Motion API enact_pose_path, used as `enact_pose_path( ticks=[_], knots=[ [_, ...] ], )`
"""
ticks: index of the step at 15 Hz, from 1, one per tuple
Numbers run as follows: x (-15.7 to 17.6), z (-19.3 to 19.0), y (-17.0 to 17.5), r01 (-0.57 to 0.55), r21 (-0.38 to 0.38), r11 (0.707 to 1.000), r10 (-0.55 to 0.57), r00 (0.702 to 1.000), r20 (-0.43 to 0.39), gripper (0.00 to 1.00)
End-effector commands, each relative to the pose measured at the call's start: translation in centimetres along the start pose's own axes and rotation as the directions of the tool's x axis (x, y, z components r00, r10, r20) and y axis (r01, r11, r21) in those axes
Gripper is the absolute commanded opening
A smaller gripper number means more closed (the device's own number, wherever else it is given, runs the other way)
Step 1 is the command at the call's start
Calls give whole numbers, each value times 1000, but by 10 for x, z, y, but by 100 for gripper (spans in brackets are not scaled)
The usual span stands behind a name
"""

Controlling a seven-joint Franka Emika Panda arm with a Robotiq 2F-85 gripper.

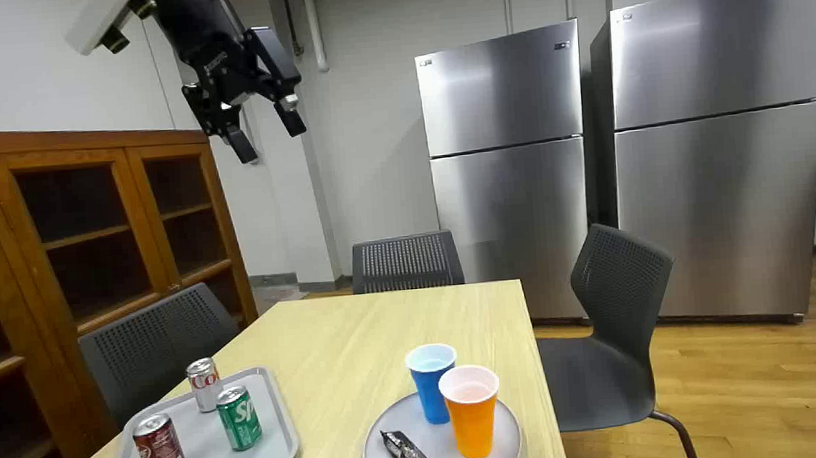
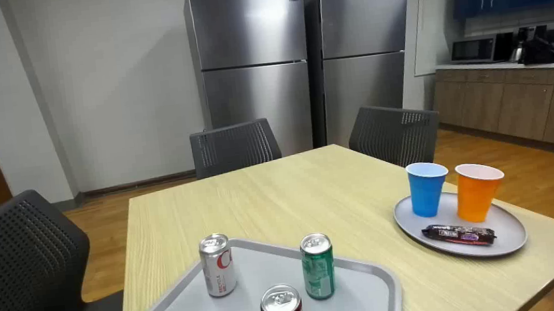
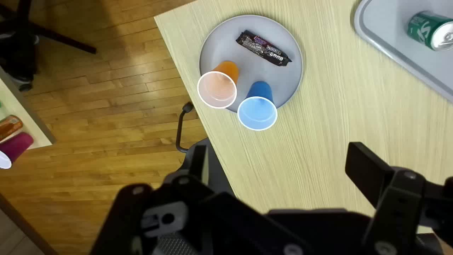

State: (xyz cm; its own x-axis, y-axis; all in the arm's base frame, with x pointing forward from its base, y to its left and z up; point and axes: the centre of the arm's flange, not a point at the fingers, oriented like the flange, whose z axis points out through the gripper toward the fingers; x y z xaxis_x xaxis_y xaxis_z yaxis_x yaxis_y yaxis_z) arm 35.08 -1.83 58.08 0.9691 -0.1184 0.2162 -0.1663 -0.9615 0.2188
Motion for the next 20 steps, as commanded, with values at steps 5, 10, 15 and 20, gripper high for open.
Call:
enact_pose_path(
  ticks=[5,10,15,20],
  knots=[
    [0,0,0,0,0,1000,0,1000,1,100],
    [16,20,-8,-9,8,1000,8,1000,20,100],
    [37,48,-14,-26,14,1000,26,999,24,100],
    [58,75,-14,-45,41,998,44,999,18,100]
  ],
)
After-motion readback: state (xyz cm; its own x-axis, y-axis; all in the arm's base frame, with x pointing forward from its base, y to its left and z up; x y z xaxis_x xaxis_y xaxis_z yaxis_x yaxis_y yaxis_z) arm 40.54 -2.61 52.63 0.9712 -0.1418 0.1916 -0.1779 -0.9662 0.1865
